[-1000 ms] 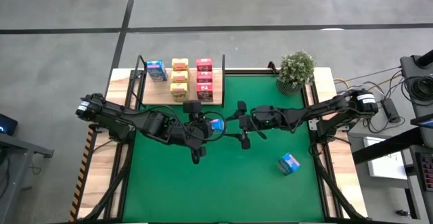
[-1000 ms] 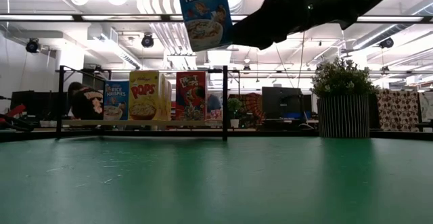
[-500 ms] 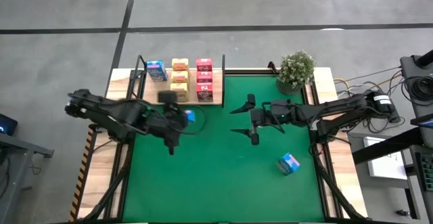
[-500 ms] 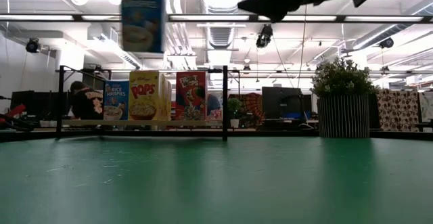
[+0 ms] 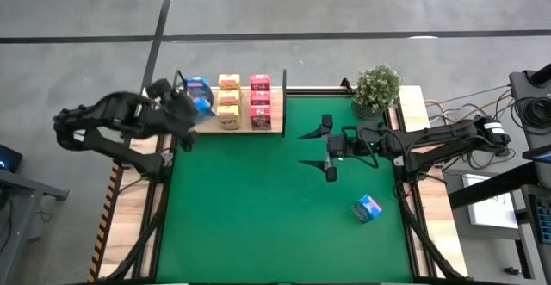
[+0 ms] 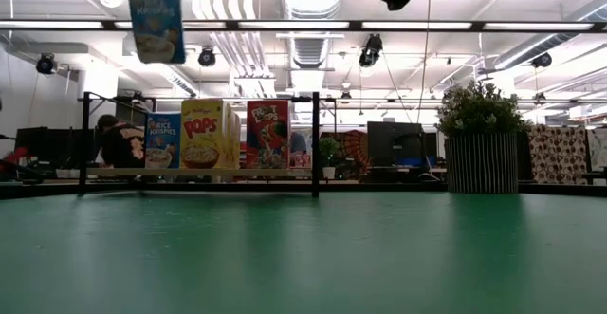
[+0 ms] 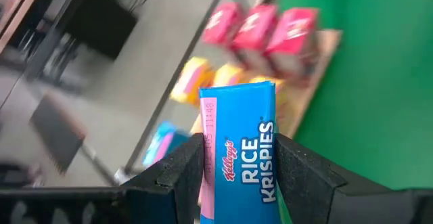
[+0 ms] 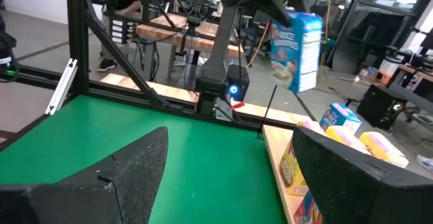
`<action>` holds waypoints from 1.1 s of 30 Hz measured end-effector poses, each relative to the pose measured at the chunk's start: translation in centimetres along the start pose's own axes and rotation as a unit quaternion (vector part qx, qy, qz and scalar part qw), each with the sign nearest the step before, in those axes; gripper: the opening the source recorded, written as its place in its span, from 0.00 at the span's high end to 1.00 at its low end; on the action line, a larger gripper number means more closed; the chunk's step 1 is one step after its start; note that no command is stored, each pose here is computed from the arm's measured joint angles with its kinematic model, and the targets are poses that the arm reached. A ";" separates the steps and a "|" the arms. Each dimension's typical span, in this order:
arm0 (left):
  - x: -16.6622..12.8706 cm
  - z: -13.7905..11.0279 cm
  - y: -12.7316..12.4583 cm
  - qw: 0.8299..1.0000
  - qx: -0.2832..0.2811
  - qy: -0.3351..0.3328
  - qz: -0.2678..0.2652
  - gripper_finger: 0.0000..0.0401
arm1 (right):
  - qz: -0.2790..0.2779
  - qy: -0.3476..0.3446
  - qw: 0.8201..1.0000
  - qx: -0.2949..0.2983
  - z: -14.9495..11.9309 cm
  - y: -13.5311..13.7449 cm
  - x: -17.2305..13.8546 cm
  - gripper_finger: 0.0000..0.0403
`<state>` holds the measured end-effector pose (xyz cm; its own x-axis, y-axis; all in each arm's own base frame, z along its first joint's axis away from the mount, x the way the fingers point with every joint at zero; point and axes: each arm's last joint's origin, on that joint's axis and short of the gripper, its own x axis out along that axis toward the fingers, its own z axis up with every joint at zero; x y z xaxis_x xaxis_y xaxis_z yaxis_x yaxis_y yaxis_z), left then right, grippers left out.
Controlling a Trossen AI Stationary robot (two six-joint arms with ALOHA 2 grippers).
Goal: Stack cereal on shelf
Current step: Put the top blue cereal box aligned with the blue cereal box on the shelf
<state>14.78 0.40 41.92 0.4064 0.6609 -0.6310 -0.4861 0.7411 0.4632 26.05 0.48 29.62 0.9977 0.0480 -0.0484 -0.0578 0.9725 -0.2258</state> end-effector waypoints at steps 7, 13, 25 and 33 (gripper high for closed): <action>3.2 -2.5 2.3 0.992 -0.037 0.088 0.078 0.61 | 0.000 0.003 1.000 -0.010 -0.2 0.0 0.2 0.26; 7.3 -3.7 2.2 0.985 -0.071 0.143 0.062 0.61 | 0.001 0.007 1.000 -0.016 -0.4 0.1 0.4 0.27; 14.0 -5.1 1.7 0.985 -0.074 0.151 0.030 0.61 | 0.004 0.016 1.000 -0.017 -0.6 0.1 0.5 0.27; 15.1 -5.7 1.8 0.986 -0.055 0.153 0.029 0.61 | 0.004 0.016 1.000 -0.017 -0.6 0.1 0.5 0.26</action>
<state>15.63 11.10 29.69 0.1306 0.6224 -0.7717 -0.5895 0.6746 0.4443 26.50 0.48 28.94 0.9956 0.0469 -0.0816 -0.0666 0.9635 -0.2592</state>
